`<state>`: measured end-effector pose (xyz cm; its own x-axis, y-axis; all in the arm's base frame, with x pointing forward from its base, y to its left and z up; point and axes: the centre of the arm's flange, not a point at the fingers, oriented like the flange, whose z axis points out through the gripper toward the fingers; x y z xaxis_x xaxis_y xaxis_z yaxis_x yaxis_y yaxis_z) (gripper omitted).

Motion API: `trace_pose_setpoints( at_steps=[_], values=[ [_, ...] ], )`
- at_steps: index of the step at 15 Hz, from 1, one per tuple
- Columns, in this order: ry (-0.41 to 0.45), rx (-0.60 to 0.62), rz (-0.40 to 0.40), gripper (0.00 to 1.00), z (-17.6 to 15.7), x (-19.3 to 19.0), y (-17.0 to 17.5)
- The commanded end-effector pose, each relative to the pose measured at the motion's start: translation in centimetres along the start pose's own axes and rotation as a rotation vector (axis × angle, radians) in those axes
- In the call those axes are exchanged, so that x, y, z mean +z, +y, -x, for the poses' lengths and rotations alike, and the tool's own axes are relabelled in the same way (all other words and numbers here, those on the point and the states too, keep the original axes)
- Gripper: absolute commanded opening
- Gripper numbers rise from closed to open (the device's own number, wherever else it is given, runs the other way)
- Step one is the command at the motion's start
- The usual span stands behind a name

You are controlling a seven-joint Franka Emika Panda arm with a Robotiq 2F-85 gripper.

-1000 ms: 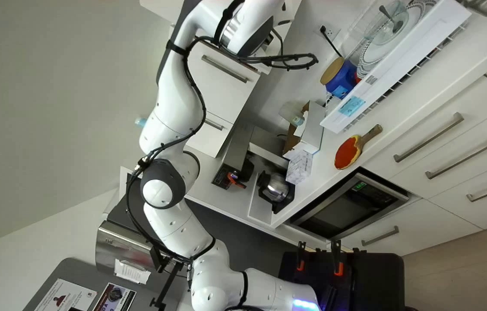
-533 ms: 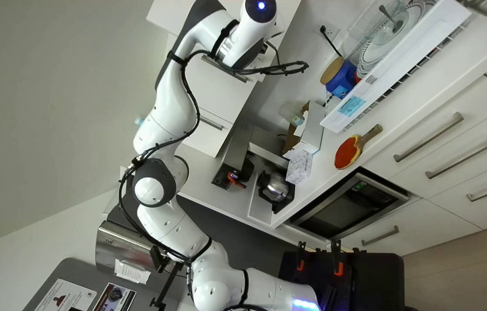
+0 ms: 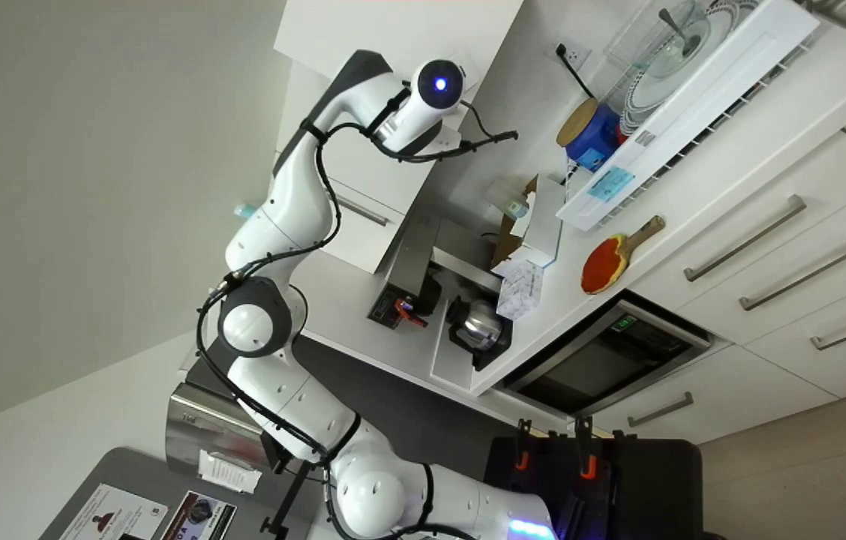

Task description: Remove the blue object from the bottom shelf, put it in the drawer and then close the drawer

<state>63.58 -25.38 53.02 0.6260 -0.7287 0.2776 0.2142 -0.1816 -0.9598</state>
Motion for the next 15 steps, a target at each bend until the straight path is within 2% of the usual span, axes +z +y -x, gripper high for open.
trace_pose_setpoints(
  at_steps=[1, 4, 7, 11, 15],
  values=[
    [0.056, -0.082, 0.008, 0.00, 3.4, 4.5, -0.4],
    [0.128, -0.131, 0.028, 0.00, 3.3, 6.8, -0.6],
    [0.169, -0.158, 0.050, 0.00, 3.2, 7.3, -1.1],
    [0.176, -0.157, 0.058, 0.00, 3.7, 4.1, -2.1],
    [0.135, -0.133, 0.142, 0.00, 4.9, -0.3, -2.9]
  ],
)
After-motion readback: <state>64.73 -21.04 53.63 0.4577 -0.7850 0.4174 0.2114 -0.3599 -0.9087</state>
